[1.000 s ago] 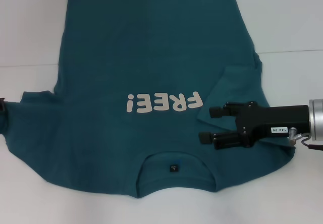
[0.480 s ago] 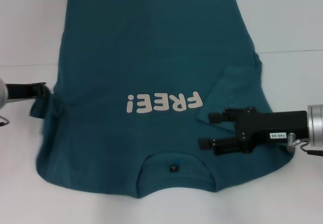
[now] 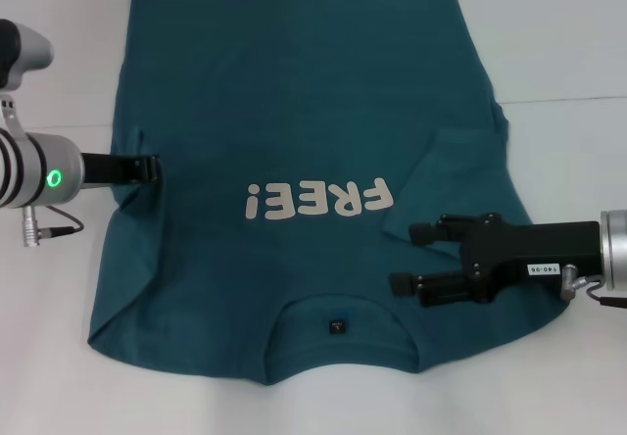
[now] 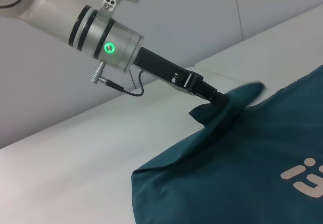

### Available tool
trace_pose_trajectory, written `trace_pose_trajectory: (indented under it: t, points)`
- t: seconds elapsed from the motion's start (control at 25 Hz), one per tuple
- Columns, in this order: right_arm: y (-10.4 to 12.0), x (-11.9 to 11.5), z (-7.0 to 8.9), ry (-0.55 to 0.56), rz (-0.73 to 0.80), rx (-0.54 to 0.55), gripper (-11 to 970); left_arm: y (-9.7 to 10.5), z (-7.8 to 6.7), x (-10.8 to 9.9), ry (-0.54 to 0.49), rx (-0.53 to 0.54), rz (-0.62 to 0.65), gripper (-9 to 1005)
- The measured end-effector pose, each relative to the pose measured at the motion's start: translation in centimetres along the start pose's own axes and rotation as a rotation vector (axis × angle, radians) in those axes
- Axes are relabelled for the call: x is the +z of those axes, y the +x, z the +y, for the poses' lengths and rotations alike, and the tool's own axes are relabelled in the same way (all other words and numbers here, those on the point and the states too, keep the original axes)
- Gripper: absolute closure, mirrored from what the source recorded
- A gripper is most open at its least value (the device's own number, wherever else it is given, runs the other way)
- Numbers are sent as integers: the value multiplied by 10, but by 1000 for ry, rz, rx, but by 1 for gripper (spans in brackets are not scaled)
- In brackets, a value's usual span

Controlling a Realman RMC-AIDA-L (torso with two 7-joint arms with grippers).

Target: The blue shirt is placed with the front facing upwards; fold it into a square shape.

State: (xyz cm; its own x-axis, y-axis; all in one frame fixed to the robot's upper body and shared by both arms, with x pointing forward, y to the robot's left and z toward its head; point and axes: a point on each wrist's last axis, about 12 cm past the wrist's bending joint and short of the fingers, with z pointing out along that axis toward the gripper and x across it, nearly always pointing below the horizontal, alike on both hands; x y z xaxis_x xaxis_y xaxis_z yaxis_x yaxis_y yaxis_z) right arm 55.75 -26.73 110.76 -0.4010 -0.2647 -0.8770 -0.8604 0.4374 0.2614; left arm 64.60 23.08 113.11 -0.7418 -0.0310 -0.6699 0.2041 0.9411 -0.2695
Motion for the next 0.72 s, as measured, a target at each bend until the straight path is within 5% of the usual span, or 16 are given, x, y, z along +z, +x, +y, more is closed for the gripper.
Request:
trace_pose_trajectory:
  t: [0.72]
  points:
    - [2, 1, 0, -1, -2, -10, 17, 3, -23, 18, 46, 28, 29, 897]
